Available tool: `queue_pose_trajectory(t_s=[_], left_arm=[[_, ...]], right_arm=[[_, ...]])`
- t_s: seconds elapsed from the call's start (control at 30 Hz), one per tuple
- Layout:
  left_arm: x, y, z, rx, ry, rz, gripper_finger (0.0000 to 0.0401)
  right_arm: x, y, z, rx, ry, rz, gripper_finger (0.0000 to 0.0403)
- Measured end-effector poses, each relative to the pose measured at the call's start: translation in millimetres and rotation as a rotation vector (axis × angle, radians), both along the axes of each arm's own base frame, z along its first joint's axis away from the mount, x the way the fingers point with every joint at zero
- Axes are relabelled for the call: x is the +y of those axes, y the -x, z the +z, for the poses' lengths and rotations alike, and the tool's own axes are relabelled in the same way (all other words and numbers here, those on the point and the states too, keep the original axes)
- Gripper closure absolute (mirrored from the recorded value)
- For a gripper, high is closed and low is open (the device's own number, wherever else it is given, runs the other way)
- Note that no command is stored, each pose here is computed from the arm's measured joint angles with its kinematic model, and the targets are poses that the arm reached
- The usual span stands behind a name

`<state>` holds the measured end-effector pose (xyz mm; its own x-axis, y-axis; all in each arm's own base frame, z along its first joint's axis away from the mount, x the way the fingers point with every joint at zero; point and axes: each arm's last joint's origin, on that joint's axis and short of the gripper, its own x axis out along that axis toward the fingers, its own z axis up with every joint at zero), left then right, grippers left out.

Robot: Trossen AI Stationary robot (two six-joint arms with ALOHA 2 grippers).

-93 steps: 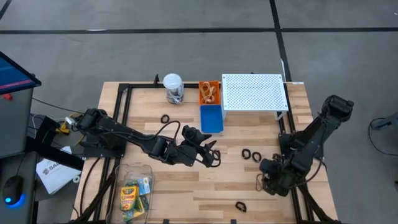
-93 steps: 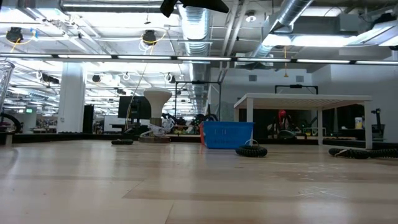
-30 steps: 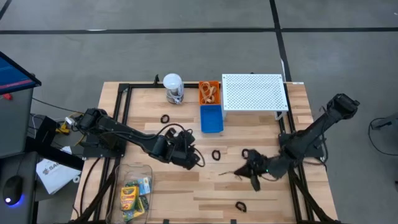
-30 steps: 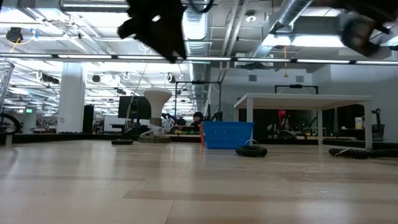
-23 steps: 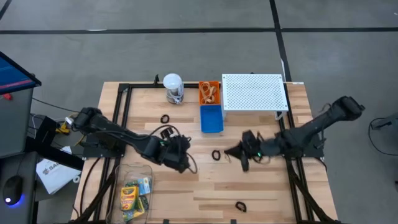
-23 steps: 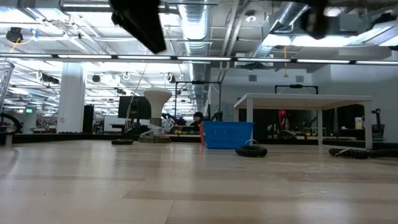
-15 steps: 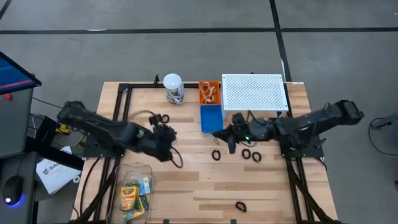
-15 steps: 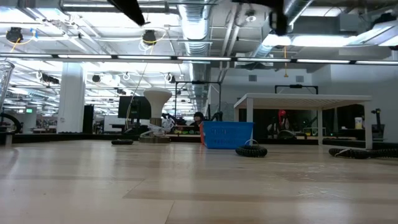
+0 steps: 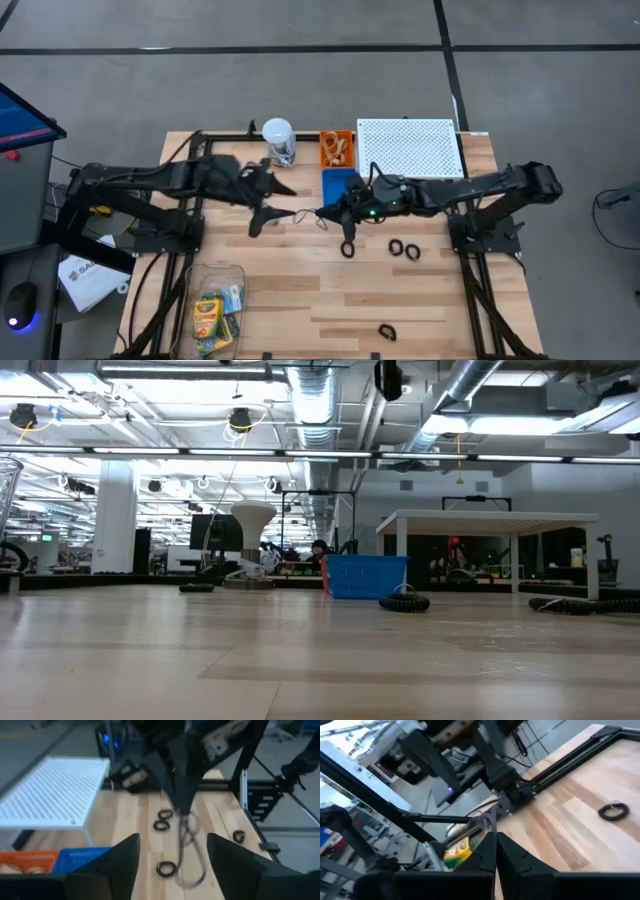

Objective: Pick & Place Office Desk Supplies
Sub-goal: Put the purple rubber band into the orange basket

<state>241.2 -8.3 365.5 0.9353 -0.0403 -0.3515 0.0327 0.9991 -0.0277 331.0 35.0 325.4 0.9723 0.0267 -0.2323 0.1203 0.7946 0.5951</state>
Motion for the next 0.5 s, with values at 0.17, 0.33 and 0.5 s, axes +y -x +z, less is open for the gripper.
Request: queue_pose_trajectory(t_s=[0.17, 0.33, 0.5], left_arm=[[-0.2, -17.3, -0.7, -0.039, 0.032, -0.08, 0.0163], [-1.4, -32.7, -14.0, 0.004, 0.052, -0.104, 0.0167], [-2.5, -43.3, -20.6, 0.013, 0.088, -0.122, 0.0184]], right_arm=[[-1.8, 2.7, 2.6, 0.044, 0.001, 0.001, 0.0403], [-1.5, 2.8, 3.2, 0.041, 0.0, 0.002, 0.0403], [-1.5, 2.5, 4.2, 0.03, -0.001, 0.001, 0.0403]])
